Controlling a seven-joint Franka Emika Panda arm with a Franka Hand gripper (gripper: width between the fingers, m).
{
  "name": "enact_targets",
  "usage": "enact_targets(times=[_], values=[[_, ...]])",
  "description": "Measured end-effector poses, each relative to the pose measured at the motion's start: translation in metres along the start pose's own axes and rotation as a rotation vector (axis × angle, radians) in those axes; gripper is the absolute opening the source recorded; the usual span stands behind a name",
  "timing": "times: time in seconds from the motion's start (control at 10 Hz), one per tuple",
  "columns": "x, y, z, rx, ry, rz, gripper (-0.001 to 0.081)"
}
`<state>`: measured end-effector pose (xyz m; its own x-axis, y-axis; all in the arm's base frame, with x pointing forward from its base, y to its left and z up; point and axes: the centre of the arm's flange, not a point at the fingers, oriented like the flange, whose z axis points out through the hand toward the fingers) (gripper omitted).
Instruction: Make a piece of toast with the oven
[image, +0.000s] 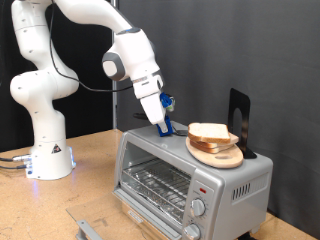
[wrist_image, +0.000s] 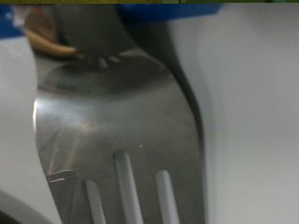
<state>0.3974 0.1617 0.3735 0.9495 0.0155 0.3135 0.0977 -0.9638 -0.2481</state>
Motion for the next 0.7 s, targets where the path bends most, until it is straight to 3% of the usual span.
enact_targets(times=[0.3, 0.7], values=[[0.0, -0.002, -0.006, 0.036, 0.002, 0.0, 0.0331], [0.005, -0.008, -0.053, 0.124, -0.02, -0.005, 0.0331]])
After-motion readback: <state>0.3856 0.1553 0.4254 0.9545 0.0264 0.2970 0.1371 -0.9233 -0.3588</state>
